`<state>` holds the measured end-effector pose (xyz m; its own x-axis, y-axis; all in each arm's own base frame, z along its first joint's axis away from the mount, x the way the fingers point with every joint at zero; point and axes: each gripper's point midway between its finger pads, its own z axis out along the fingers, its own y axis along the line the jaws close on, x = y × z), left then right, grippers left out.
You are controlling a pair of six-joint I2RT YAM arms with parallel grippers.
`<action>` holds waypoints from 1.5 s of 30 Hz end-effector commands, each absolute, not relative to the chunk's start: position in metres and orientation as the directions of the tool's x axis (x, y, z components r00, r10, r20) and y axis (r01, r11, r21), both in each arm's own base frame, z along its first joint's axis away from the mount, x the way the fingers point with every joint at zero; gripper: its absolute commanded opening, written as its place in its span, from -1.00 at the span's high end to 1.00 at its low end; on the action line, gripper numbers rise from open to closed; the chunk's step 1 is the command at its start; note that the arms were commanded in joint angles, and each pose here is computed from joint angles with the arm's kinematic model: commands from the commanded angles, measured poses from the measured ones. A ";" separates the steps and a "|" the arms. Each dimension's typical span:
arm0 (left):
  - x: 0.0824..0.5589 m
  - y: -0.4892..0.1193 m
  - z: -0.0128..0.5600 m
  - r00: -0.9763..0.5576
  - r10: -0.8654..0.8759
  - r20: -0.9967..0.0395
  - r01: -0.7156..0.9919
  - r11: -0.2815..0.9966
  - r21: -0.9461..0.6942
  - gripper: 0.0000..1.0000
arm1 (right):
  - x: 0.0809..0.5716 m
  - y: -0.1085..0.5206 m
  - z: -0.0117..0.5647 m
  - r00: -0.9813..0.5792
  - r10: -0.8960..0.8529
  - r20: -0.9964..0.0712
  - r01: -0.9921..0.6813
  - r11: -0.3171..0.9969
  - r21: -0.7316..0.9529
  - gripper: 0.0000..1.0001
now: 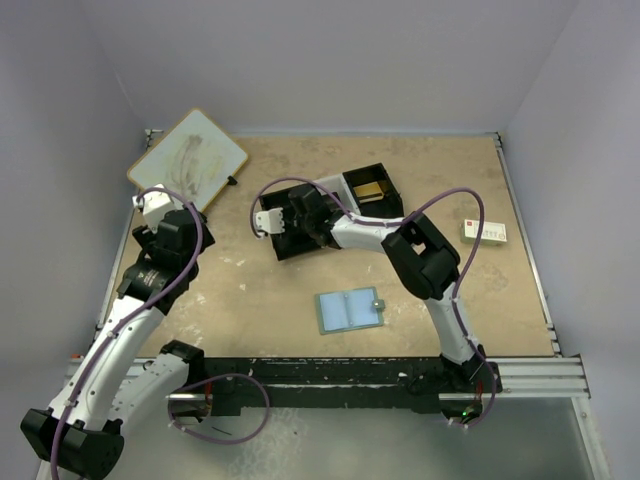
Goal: Take the credit cards out of the card holder
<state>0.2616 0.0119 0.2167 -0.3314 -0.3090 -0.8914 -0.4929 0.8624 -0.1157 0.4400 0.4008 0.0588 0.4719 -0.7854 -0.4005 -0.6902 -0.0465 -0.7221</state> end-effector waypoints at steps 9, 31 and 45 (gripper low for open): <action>0.266 0.009 0.214 -0.342 -0.307 -0.888 -0.485 0.867 -0.113 -0.50 | 0.436 0.403 0.086 0.467 -0.765 -0.444 -0.709 -0.023 -0.705 0.05; 0.263 0.015 0.223 -0.301 -0.312 -0.901 -0.505 0.854 -0.128 -0.51 | 0.423 0.312 0.288 0.338 -0.410 -0.847 -0.414 0.744 -0.525 -0.20; 0.257 0.030 0.233 -0.231 -0.327 -0.916 -0.582 0.801 -0.139 -0.52 | 0.367 0.101 0.300 0.082 0.105 -0.991 -0.024 0.994 0.103 -1.00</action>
<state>0.2580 0.0201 0.2218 -0.2948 -0.3106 -0.9037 -0.5258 0.8424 -0.1180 0.3762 0.1502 0.3069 0.1755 -0.1858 -0.9668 -0.1054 0.9728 -0.2061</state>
